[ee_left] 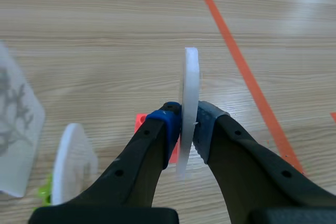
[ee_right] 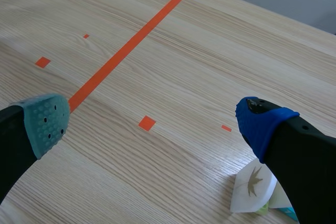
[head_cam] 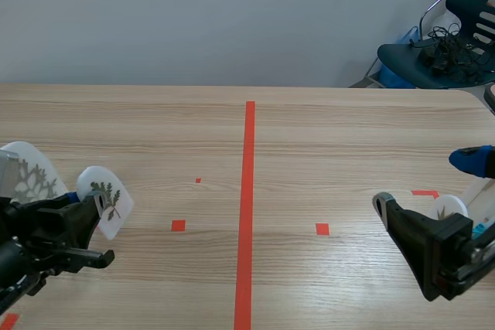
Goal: Do the leaf sorting experiment
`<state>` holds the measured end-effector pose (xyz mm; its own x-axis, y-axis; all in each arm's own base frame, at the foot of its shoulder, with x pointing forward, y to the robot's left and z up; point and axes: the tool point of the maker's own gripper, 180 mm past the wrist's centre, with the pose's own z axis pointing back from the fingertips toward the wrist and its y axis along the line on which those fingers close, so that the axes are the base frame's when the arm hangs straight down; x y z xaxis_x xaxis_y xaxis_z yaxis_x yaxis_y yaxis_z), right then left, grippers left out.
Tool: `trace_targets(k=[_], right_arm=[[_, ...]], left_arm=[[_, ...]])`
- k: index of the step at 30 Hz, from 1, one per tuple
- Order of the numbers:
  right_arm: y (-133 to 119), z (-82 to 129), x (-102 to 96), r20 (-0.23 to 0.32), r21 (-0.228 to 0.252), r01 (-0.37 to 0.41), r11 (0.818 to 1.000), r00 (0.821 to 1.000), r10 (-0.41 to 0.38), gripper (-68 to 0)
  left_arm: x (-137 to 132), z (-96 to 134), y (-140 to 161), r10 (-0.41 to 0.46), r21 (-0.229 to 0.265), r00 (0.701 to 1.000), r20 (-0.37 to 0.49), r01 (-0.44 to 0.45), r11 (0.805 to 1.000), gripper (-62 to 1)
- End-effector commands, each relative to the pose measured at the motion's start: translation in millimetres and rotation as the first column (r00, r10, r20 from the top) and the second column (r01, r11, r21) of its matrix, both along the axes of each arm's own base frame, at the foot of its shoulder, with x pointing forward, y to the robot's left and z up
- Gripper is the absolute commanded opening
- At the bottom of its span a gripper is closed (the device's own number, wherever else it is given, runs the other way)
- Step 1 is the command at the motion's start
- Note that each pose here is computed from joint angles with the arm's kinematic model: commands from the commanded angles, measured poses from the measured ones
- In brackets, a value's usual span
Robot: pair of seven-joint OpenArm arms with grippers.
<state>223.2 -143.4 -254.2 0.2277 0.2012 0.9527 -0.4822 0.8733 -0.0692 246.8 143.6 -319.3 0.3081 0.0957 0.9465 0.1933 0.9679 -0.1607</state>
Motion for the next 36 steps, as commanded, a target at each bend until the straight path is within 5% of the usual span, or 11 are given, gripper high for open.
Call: trace_targets(k=[1, 7, 18, 27, 32, 36], right_arm=[[1, 14, 6.4, 0.047, 0.011, -0.001, 1.0, 0.999, 0.001, 0.4], [1, 14, 6.5, 0.048, 0.012, -0.001, 1.0, 0.999, 0.001, 0.4], [1, 14, 6.5, 0.048, 0.012, -0.001, 1.0, 0.999, 0.001, 0.4], [1, 14, 6.5, 0.048, 0.012, -0.001, 1.0, 0.999, 0.001, 0.4], [1, 14, 6.5, 0.048, 0.012, -0.001, 1.0, 0.999, 0.001, 0.4], [1, 14, 6.6, 0.048, 0.012, -0.001, 1.0, 0.999, 0.001, 0.4]], left_arm=[[2, -2, 0, 0.006, -0.015, 1.0, 0.009, -0.005, 1.0, -55.4], [0, -26, 19, 0.057, -0.005, 0.998, -0.031, -0.057, 0.998, -55.4], [2, -37, 42, 0.115, 0.016, 0.993, -0.039, -0.115, 0.993, -55.1], [2, -36, 43, 0.115, 0.021, 0.993, -0.036, -0.115, 0.993, -39.8], [6, -26, 47, 0.114, 0.026, 0.994, -0.008, -0.113, 0.993, -39.8], [14, 5, 38, 0.018, 0.024, 0.998, 0.063, -0.02, 1.0, -39.6]])
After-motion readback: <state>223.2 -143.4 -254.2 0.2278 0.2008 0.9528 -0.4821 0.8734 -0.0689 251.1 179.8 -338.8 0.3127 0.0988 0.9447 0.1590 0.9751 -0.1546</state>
